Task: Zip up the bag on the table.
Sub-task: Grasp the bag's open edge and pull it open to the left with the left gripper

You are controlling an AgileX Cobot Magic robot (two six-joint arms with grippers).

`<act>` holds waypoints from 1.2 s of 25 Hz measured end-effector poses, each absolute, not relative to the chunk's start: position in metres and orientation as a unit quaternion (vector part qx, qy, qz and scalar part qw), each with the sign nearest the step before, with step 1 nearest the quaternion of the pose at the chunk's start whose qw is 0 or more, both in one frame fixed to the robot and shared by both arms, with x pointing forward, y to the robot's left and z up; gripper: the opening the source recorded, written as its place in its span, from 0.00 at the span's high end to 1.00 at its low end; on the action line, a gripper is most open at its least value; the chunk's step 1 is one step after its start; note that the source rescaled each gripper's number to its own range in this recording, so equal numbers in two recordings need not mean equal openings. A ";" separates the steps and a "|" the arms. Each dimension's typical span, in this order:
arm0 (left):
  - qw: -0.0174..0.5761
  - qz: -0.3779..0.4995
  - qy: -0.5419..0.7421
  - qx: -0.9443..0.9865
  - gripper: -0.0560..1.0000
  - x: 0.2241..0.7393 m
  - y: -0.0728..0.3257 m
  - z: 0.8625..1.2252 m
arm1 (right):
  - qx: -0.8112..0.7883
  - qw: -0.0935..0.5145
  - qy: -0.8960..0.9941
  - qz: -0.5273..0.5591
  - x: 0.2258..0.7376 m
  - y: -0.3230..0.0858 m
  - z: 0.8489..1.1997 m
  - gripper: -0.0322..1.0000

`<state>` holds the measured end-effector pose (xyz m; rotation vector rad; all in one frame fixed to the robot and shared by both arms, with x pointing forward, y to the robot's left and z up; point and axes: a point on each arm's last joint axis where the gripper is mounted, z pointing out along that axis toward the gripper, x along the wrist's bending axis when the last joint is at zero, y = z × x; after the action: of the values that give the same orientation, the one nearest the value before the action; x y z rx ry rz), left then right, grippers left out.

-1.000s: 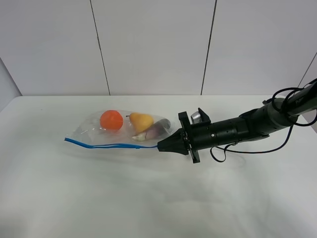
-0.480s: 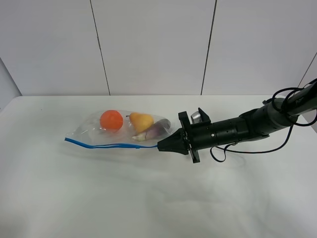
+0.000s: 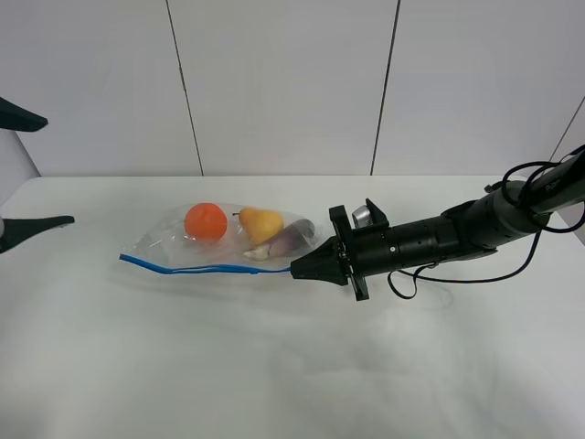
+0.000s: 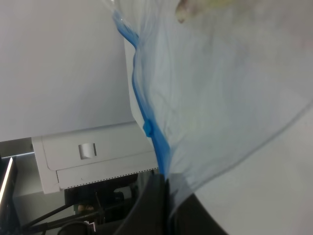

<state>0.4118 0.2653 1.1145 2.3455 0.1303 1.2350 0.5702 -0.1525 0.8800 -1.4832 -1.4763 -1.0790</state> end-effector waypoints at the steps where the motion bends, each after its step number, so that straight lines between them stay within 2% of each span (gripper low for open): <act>1: 0.249 0.446 0.037 0.859 0.00 0.411 0.261 1.112 | -0.582 0.383 -0.579 -0.423 0.570 -0.152 0.880 0.97; 8: 0.280 0.426 -0.020 0.860 0.00 0.403 0.232 1.092 | -0.582 0.383 -0.579 -0.423 0.570 -0.152 0.880 0.97; 15: 0.307 0.407 -0.019 0.860 0.00 0.401 0.214 1.066 | -0.582 0.383 -0.579 -0.423 0.570 -0.153 0.880 0.97; 21: 0.287 0.380 -0.013 0.879 0.00 0.426 0.195 1.039 | -0.583 0.383 -0.579 -0.423 0.570 -0.153 0.880 0.97; 27: 0.256 0.333 -0.037 0.907 0.00 0.442 0.163 0.997 | -0.583 0.383 -0.579 -0.423 0.570 -0.153 0.880 0.97; 30: 0.240 0.340 -0.039 0.909 0.01 0.448 0.148 0.980 | -0.583 0.383 -0.579 -0.423 0.570 -0.153 0.880 0.97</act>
<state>0.4476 0.1480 0.9802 2.4868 -0.1062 0.9303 0.5703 -0.1526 0.8799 -1.4861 -1.4754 -1.0778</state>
